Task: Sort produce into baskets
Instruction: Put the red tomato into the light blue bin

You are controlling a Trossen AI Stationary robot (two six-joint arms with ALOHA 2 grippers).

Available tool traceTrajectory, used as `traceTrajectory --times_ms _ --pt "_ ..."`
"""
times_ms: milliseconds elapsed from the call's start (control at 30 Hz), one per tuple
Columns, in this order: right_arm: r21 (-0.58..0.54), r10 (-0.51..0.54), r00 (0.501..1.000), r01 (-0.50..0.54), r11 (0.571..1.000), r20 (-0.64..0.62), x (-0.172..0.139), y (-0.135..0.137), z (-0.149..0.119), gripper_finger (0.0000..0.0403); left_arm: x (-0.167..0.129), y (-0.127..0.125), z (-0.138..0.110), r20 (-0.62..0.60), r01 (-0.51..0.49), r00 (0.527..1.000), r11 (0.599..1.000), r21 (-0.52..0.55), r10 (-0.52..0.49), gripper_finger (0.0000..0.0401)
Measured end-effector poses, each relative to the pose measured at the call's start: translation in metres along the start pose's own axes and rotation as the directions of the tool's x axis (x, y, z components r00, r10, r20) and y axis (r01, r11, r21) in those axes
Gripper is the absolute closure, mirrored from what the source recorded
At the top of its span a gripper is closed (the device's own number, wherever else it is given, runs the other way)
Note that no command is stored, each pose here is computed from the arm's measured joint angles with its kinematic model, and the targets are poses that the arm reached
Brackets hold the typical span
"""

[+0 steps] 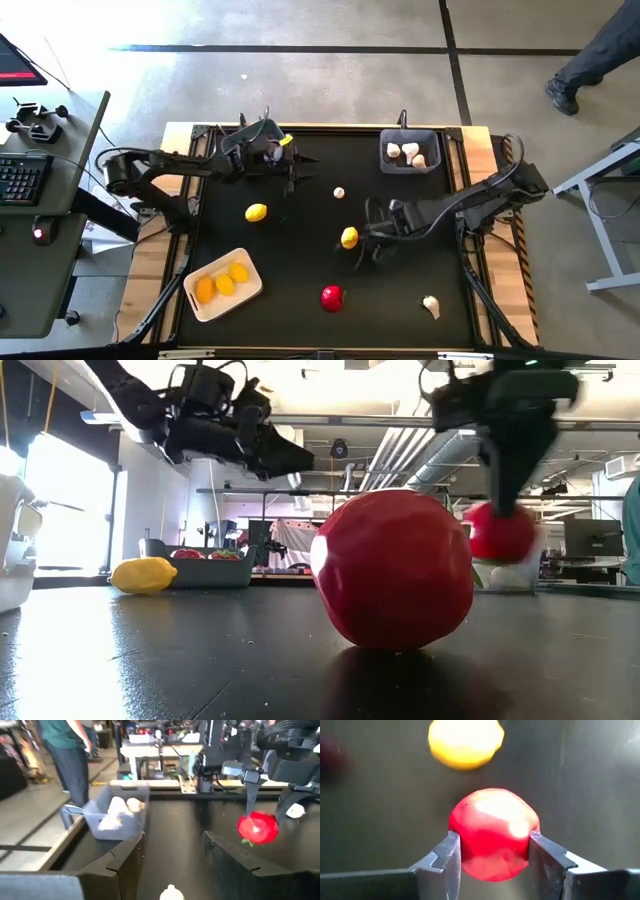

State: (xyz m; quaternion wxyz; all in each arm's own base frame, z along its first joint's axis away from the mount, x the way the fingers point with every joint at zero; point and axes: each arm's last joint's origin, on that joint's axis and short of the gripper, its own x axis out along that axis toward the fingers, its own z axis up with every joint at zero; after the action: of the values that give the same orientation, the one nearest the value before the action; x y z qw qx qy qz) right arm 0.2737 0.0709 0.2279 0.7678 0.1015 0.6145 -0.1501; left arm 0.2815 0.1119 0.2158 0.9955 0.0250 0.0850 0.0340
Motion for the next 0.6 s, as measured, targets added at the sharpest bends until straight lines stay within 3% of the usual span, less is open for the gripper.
traceTrajectory --times_ms 267,467,600 --pt "-0.06 0.045 0.964 -0.03 0.998 0.261 0.006 -0.034 0.051 0.024 -0.05 0.01 -0.006 0.081 -0.114 0.99 0.994 0.004 0.113 0.0269" --pt "-0.036 0.071 0.885 -0.062 0.997 0.461 0.002 -0.073 0.088 0.024 -0.084 0.008 -0.005 0.138 -0.199 0.971 0.98 0.013 0.195 0.031" --pt "-0.015 0.07 0.806 -0.075 0.997 0.588 0.003 -0.091 0.109 0.024 -0.101 0.009 -0.009 0.15 -0.243 0.959 0.97 0.012 0.239 0.0338"
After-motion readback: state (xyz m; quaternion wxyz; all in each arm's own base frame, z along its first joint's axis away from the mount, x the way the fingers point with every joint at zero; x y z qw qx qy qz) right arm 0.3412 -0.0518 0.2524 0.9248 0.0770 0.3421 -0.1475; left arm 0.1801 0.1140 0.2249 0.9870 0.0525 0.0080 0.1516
